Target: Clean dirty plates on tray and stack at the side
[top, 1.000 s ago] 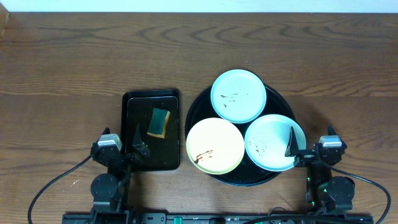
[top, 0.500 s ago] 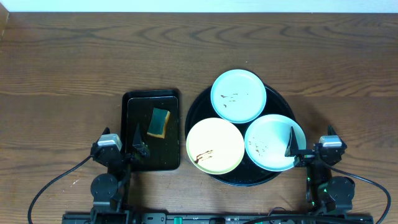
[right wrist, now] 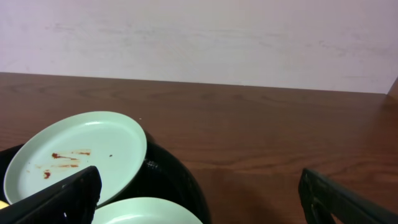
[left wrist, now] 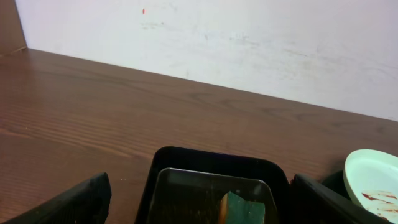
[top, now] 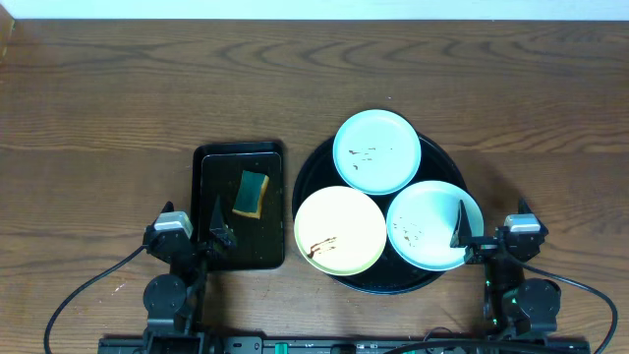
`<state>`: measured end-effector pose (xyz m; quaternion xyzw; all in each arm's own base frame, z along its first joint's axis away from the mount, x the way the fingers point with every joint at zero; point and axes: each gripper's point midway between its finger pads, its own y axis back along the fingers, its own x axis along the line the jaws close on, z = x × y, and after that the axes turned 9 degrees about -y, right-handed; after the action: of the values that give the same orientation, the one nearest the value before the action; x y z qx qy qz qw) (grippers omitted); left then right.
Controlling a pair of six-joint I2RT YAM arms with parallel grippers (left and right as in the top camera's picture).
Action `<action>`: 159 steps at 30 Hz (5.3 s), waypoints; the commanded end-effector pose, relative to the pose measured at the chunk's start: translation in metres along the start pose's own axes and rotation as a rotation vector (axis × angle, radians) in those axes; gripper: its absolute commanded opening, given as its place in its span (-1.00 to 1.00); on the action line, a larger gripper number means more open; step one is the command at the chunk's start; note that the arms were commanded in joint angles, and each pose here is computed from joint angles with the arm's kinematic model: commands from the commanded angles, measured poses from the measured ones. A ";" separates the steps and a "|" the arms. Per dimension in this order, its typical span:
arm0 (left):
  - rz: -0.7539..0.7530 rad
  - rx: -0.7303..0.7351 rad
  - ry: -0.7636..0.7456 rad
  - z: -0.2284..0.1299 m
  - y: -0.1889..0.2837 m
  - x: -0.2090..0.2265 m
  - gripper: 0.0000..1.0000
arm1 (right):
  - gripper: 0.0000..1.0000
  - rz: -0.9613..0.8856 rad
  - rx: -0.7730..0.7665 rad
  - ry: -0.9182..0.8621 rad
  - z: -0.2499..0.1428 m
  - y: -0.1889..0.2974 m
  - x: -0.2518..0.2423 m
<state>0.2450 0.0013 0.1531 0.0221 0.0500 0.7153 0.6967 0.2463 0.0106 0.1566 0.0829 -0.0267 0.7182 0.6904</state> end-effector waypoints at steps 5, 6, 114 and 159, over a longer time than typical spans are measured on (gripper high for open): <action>0.053 0.054 0.005 -0.017 -0.001 0.010 0.83 | 0.99 0.009 0.008 -0.010 -0.002 0.000 0.002; 0.053 0.054 0.005 -0.017 -0.001 0.010 0.82 | 0.99 0.009 0.008 -0.010 -0.002 0.000 0.002; -0.322 1.272 -0.049 -0.059 -0.061 -0.059 0.77 | 0.99 0.009 0.008 -0.010 -0.002 0.000 0.002; -0.390 1.321 -0.182 -0.145 -0.110 -0.054 -0.38 | 0.98 0.009 0.008 -0.010 -0.002 0.000 0.002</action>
<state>0.3414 -0.0611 0.0057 0.4831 0.4141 0.3853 0.6683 0.2464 0.0109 0.1562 0.0836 -0.0263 0.7185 0.6900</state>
